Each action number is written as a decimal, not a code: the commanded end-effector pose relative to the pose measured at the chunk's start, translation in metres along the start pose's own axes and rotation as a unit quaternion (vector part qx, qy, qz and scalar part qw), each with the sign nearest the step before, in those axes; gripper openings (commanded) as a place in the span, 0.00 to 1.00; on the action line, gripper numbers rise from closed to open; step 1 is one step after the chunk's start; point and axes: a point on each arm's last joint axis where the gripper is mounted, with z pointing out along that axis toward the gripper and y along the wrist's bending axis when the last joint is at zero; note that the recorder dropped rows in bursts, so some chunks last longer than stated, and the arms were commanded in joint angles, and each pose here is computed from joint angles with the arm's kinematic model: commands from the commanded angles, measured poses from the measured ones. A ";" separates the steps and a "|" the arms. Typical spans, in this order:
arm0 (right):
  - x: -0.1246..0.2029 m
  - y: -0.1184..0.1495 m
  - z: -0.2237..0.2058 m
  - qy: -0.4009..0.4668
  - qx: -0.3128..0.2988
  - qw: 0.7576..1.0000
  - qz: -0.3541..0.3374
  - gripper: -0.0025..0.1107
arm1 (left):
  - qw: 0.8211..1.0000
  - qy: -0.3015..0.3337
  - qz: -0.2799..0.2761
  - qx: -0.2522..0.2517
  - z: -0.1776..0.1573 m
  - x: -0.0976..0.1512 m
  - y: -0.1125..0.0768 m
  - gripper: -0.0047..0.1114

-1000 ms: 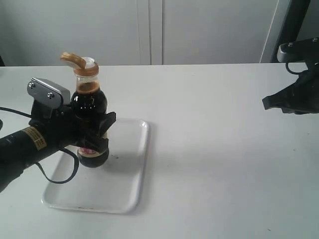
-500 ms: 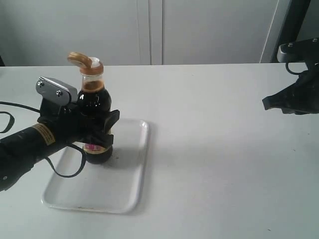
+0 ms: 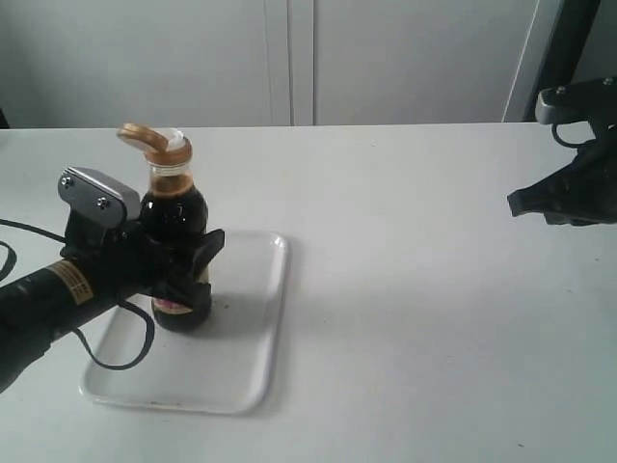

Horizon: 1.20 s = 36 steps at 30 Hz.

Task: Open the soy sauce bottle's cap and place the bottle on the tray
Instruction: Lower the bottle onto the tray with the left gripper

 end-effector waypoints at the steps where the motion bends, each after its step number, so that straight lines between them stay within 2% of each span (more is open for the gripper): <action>1: -0.001 -0.001 -0.001 0.001 -0.001 1.000 -0.003 0.02 | 1.000 0.006 0.002 -0.004 -0.009 0.005 -0.001 0.04; 3: -0.001 -0.001 -0.001 0.001 -0.001 1.000 -0.003 0.02 | 1.000 0.012 -0.001 -0.007 -0.012 0.007 -0.001 0.12; 5: 0.000 -0.001 -0.001 0.003 -0.002 1.000 -0.003 0.02 | 1.000 0.014 -0.002 -0.008 -0.013 0.008 -0.001 0.23; 10: 0.000 -0.001 -0.001 0.003 -0.002 1.000 -0.004 0.02 | 1.000 0.014 -0.001 -0.007 -0.013 0.008 -0.001 0.59; 13: -0.001 -0.001 -0.001 0.002 -0.001 1.000 -0.007 0.02 | 1.000 0.013 -0.001 -0.007 -0.013 0.008 -0.001 0.75; 16: -0.001 -0.001 -0.001 0.001 -0.002 1.000 -0.012 0.02 | 1.000 0.012 0.001 -0.007 -0.013 0.007 -0.001 0.85; 20: -0.001 -0.001 -0.001 -0.001 -0.002 1.000 -0.013 0.02 | 1.000 0.012 0.000 -0.007 -0.013 0.007 -0.001 0.91; 28: -0.002 -0.001 -0.001 -0.008 0.001 1.000 -0.013 0.02 | 1.000 0.020 -0.005 -0.007 -0.017 0.011 -0.002 0.91; 36: -0.003 -0.001 -0.001 -0.013 0.003 1.000 -0.013 0.02 | 1.000 0.008 0.006 -0.017 -0.043 0.003 -0.006 0.91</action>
